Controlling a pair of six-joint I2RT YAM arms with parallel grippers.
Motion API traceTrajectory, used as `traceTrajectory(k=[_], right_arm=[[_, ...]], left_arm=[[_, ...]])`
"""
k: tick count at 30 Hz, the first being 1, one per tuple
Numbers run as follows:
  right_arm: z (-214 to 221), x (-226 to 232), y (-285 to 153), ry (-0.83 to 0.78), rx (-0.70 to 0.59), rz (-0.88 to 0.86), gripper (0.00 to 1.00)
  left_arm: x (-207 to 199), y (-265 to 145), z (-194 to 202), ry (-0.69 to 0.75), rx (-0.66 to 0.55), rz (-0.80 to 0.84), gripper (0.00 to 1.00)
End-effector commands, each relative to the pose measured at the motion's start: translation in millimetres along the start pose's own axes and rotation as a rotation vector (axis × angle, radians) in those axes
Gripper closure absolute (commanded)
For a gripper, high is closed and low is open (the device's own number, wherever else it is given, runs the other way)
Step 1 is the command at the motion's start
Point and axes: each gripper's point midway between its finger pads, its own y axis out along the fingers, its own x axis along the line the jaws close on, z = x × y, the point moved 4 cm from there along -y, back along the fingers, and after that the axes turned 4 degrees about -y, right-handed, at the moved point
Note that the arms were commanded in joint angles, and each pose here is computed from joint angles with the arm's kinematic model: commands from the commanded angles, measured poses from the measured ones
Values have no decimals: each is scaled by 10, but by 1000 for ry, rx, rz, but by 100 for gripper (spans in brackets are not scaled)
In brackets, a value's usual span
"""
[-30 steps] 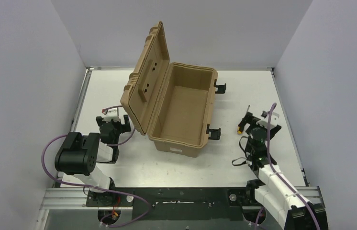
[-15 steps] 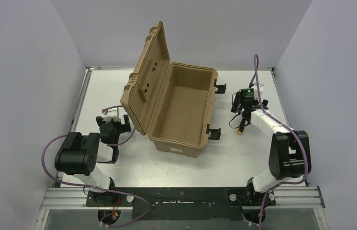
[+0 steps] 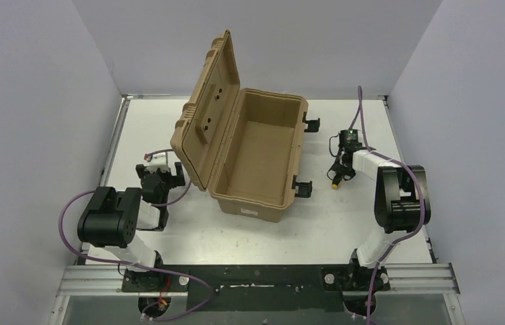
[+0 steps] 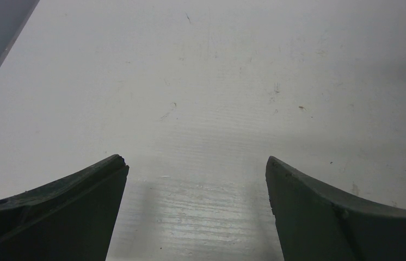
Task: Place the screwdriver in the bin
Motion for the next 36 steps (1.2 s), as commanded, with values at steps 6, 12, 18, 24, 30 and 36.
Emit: traceTrajectory(k=[6, 12, 18, 24, 30, 36], right_arm=[[-423, 40, -639, 37, -90, -108, 100], [-1028, 102, -1647, 59, -292, -190, 100], [-1322, 488, -2687, 60, -490, -297, 100], [-1280, 1309, -3290, 7, -577, -508, 100], [-972, 2139, -3087, -109, -494, -622, 100], [-529, 2581, -2287, -166, -311, -637, 100]], left_arm=[[-33, 50, -178, -18, -68, 3, 3], [-30, 51, -180, -18, -69, 3, 3], [-33, 50, -175, -17, -67, 4, 3], [-29, 51, -177, -18, -68, 2, 3], [-29, 50, -178, -18, -68, 2, 3], [-31, 50, -178, -18, -68, 3, 3]])
